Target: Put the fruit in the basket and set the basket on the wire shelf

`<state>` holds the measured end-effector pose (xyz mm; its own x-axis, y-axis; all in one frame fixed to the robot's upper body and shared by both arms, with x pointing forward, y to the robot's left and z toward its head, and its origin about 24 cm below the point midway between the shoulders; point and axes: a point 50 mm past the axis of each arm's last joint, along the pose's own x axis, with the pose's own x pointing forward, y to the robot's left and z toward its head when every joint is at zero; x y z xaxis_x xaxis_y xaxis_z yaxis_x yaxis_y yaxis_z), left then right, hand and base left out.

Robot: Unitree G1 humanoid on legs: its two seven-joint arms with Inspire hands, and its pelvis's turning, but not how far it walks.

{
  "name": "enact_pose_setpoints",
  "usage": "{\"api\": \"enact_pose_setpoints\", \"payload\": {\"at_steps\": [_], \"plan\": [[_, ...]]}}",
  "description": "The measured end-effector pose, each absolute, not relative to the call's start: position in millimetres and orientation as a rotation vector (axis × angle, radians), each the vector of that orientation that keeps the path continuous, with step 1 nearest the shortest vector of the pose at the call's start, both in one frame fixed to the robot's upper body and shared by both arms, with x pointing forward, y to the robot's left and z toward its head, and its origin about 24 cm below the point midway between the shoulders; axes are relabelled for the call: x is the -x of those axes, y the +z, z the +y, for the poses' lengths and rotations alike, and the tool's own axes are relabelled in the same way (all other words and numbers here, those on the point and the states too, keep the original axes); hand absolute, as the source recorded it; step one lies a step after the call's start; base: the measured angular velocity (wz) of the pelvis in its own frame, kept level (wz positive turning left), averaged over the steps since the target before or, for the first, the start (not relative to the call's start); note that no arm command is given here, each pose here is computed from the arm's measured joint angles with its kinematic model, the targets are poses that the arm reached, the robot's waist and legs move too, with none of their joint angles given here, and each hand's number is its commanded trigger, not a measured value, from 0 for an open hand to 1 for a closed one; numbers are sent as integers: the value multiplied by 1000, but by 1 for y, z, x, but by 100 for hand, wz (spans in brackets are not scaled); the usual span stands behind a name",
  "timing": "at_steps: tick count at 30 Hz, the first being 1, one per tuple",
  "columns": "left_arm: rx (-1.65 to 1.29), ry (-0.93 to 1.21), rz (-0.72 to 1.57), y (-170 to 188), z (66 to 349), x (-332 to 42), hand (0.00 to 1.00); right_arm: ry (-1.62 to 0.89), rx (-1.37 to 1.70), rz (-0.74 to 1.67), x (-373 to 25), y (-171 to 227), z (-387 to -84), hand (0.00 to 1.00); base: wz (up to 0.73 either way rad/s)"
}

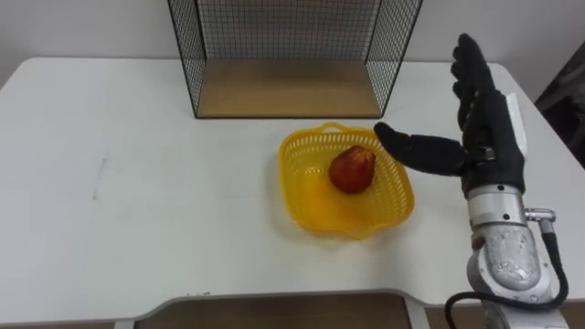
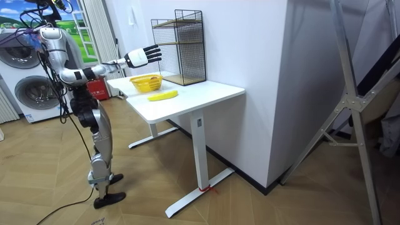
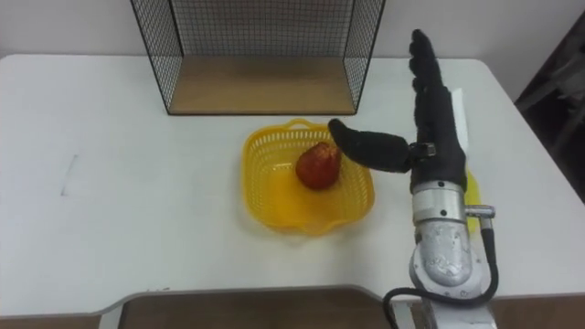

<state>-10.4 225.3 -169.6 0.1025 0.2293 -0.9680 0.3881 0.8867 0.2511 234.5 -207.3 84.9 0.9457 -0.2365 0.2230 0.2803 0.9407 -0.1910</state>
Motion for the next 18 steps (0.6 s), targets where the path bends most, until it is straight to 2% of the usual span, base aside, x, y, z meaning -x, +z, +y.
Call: {"api": "enact_pose_setpoints", "payload": {"at_steps": [7, 11, 18], "plan": [[-498, -104, 1515, -169, 227, 20, 0, -427, 242, -200, -231, 84, -231, 0, 3], [-505, -80, 1513, -169, 230, 20, 0, -473, 300, -126, -231, 70, -248, 0, -3], [-496, -38, 1525, -167, 234, 21, 0, -516, 312, -35, -235, 52, -257, 0, 0]]}}
